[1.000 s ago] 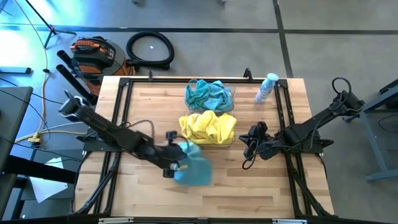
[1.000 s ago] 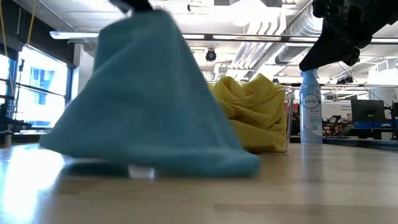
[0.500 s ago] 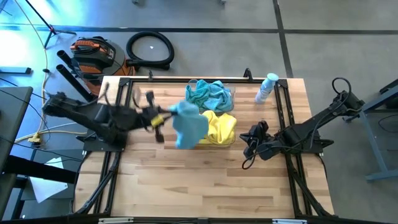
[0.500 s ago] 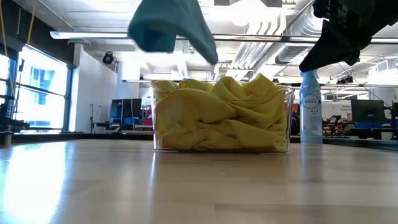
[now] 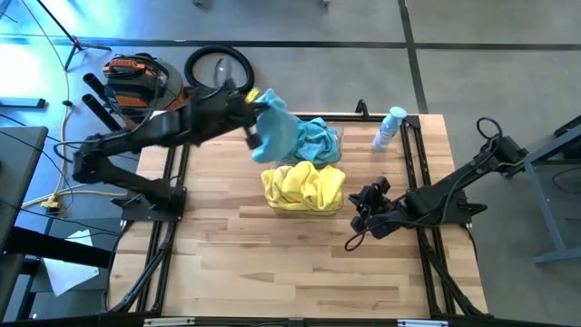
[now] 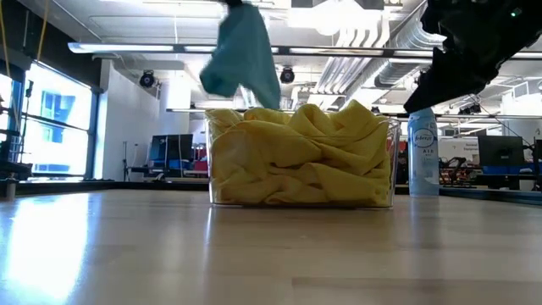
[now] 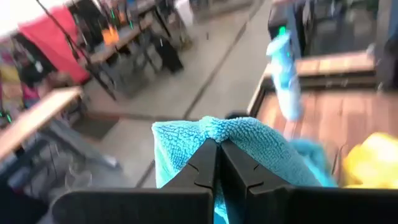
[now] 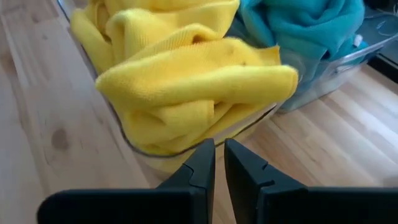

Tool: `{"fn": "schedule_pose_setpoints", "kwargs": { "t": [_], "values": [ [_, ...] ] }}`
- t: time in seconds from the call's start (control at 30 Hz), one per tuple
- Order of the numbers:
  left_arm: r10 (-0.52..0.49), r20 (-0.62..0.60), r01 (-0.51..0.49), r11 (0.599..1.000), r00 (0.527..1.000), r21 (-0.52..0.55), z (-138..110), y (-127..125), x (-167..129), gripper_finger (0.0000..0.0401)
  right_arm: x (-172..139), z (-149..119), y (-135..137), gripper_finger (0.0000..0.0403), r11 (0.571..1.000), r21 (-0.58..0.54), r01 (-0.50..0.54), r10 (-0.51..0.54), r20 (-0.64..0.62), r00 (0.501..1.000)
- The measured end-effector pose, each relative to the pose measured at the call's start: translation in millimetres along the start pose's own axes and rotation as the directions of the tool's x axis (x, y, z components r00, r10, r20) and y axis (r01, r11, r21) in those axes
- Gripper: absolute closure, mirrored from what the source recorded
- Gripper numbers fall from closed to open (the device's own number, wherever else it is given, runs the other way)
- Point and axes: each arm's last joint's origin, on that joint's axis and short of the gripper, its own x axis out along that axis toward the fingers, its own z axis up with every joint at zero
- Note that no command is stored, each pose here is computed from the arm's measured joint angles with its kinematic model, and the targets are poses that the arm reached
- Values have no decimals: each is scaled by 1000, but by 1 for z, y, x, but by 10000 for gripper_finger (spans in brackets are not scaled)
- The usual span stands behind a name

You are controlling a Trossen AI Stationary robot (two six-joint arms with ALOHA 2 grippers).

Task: Sort microfiber towel by color & place in baskets
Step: Return to Home Position

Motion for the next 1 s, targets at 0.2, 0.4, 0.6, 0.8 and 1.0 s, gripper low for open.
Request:
{"fn": "schedule_pose_setpoints", "kwargs": {
  "t": [0.2,0.4,0.6,0.8,1.0],
  "values": [
    [-8,-203,14,999,979,29,-19,1,65,401,-3,2,-2,373,1000,-12,3,-2,17,1000],
    [-138,-256,145,989,957,10,-37,-17,123,401,-2,2,-2,373,999,-33,5,-4,15,1000],
    [-205,-333,211,977,920,-18,-65,-39,166,401,-3,0,-4,373,998,-52,17,-17,2,1000],
    [-268,-527,275,959,806,-67,-106,-46,186,401,-3,0,-4,373,998,-54,18,-19,-1,1000],
    [-402,-531,381,911,746,-155,-129,-60,205,400,-3,0,-5,373,998,-56,20,-20,-2,1000]
  ]
}}
